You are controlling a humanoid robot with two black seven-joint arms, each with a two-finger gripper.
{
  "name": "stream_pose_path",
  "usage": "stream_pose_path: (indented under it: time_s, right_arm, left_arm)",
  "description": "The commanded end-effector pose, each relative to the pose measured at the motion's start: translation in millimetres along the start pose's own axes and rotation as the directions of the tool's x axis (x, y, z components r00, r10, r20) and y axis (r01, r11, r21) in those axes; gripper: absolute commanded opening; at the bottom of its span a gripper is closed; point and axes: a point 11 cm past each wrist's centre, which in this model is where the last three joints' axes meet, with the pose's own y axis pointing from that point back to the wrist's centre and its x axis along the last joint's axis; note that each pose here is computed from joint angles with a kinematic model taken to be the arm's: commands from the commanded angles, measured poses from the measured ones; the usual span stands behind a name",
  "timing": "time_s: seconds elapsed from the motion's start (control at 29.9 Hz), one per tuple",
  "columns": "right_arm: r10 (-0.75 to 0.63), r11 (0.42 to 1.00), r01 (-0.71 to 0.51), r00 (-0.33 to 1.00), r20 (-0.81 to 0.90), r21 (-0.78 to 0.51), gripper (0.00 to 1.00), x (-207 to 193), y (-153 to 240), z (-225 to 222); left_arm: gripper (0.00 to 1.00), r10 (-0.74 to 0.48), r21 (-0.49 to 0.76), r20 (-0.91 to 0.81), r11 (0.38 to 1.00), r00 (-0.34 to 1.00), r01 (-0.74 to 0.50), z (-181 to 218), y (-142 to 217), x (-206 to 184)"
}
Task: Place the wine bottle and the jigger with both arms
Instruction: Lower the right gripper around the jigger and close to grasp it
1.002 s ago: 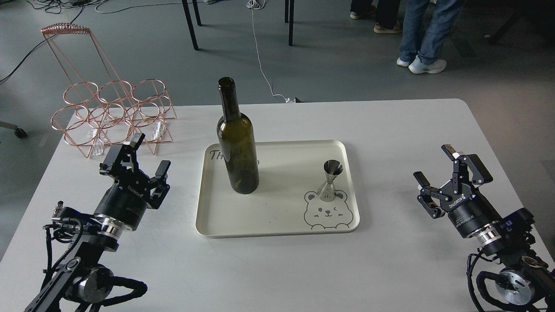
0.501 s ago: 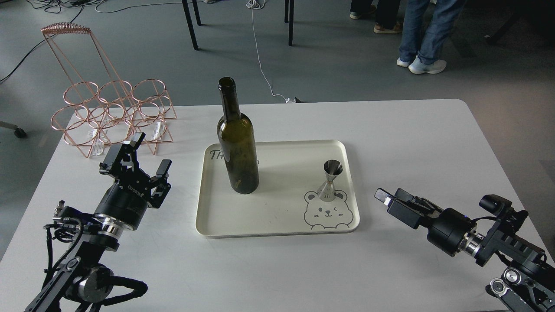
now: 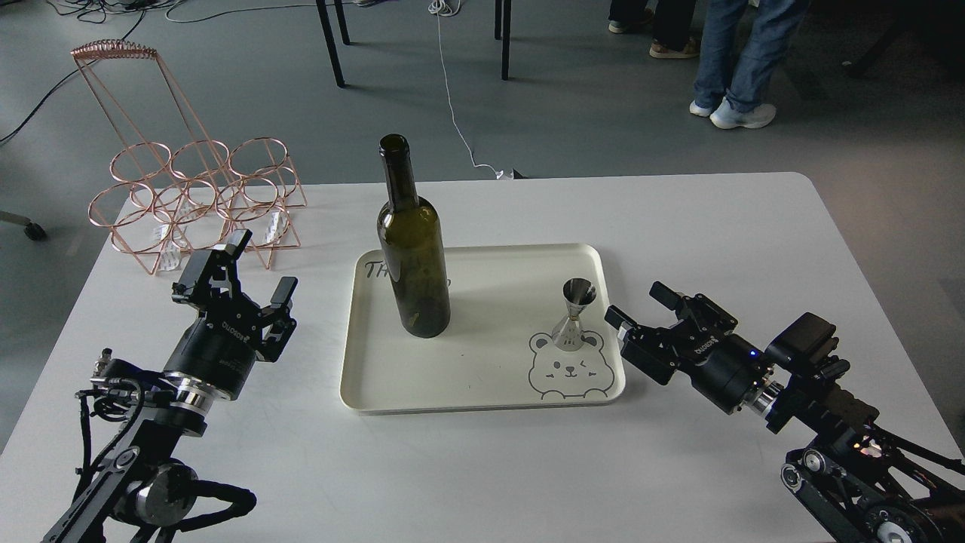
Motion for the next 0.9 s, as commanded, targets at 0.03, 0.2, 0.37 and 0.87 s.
stream_pose_path:
  time_s: [0.03,0.2,0.37,0.87]
  right_arm:
    - [-0.014,1.000,0.014,1.000,0.007,0.011,0.95,-6,-12,-3]
    - [-0.044,0.998,0.043,0.999,0.001,0.033,0.95,-12,-16,-7]
    - [-0.063,0.997,0.064,0.998,-0.017,0.040,0.94,-12,-21,-5]
    - [-0.140,0.987,0.145,0.988,-0.063,0.067,0.92,-23,-32,-4]
  left_arm:
    - [0.98,-0.001,-0.002,0.001,1.000,1.000,0.001,1,0,0]
    - [0.98,0.007,-0.009,0.004,1.000,1.000,-0.007,3,0,3]
    - [0.98,0.007,-0.009,0.002,1.000,1.000,-0.007,3,0,2]
    - [0.98,0.000,-0.015,0.008,1.000,1.000,0.000,6,-1,2]
